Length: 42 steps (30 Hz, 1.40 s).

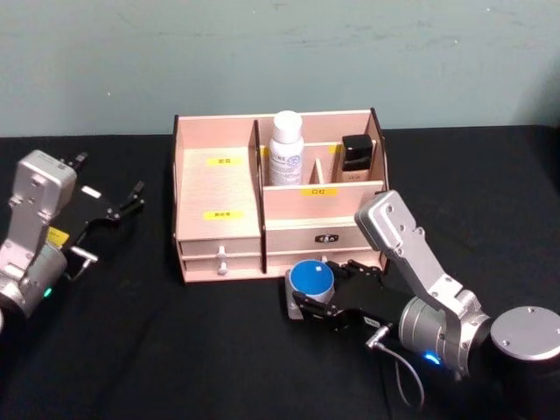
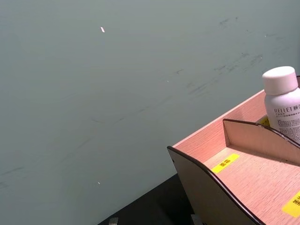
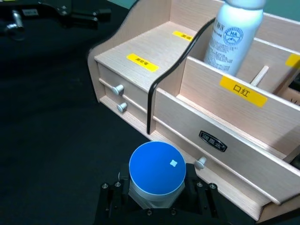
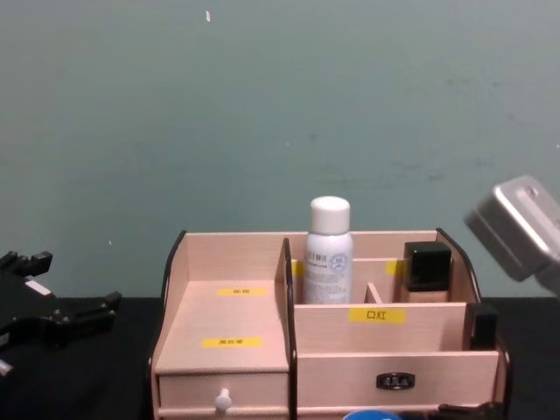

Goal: Pick up the facial cleanser and watermelon frost from the table and place them into the tiered storage box.

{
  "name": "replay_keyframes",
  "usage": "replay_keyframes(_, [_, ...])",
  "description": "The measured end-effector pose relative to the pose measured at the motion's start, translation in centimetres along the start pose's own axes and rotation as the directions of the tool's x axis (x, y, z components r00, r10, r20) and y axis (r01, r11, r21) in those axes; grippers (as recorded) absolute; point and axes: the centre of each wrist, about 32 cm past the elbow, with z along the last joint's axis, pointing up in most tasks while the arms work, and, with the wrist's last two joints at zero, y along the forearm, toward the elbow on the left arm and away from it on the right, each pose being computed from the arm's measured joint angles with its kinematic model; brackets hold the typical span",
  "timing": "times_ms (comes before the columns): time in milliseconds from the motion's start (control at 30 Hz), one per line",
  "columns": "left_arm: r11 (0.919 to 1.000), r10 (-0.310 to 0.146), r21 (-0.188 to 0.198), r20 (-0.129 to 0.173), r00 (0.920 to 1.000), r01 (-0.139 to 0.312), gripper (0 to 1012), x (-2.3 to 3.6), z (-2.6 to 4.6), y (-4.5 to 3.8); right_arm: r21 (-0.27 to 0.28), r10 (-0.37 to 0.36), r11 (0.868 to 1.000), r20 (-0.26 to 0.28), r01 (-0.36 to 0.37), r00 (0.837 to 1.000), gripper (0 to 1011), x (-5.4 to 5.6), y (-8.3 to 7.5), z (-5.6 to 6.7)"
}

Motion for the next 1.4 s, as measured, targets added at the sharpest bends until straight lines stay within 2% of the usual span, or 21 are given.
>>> replay_keyframes(267, [1.0000, 0.000, 0.000, 0.000, 1.0000, 0.000, 1001, 0.00, 0.00, 0.00, 0.026, 0.023, 0.999, 0.012, -0.024, 1.000, 704, -0.1, -0.8, 1.1])
replay_keyframes(600, [1.0000, 0.000, 0.000, 0.000, 1.0000, 0.000, 1001, 0.00, 0.00, 0.00, 0.091, 0.081, 0.992, 0.038, -0.085, 0.996, 704, -0.9, -1.5, 4.2])
replay_keyframes(800, [1.0000, 0.000, 0.000, 0.000, 1.0000, 0.000, 1001, 0.00, 0.00, 0.00, 0.124, 0.106, 0.986, 0.058, -0.113, 0.993, 704, -1.7, -0.5, 6.2])
replay_keyframes(1067, [1.0000, 0.000, 0.000, 0.000, 1.0000, 0.000, 1001, 0.00, 0.00, 0.00, 0.144, 0.090, 0.985, 0.056, -0.097, 0.994, 704, -2.2, 2.1, 8.5])
replay_keyframes(1400, [1.0000, 0.000, 0.000, 0.000, 1.0000, 0.000, 1001, 0.00, 0.00, 0.00, 0.154, 0.048, 0.987, 0.051, -0.056, 0.998, 704, -1.6, 4.7, 9.9])
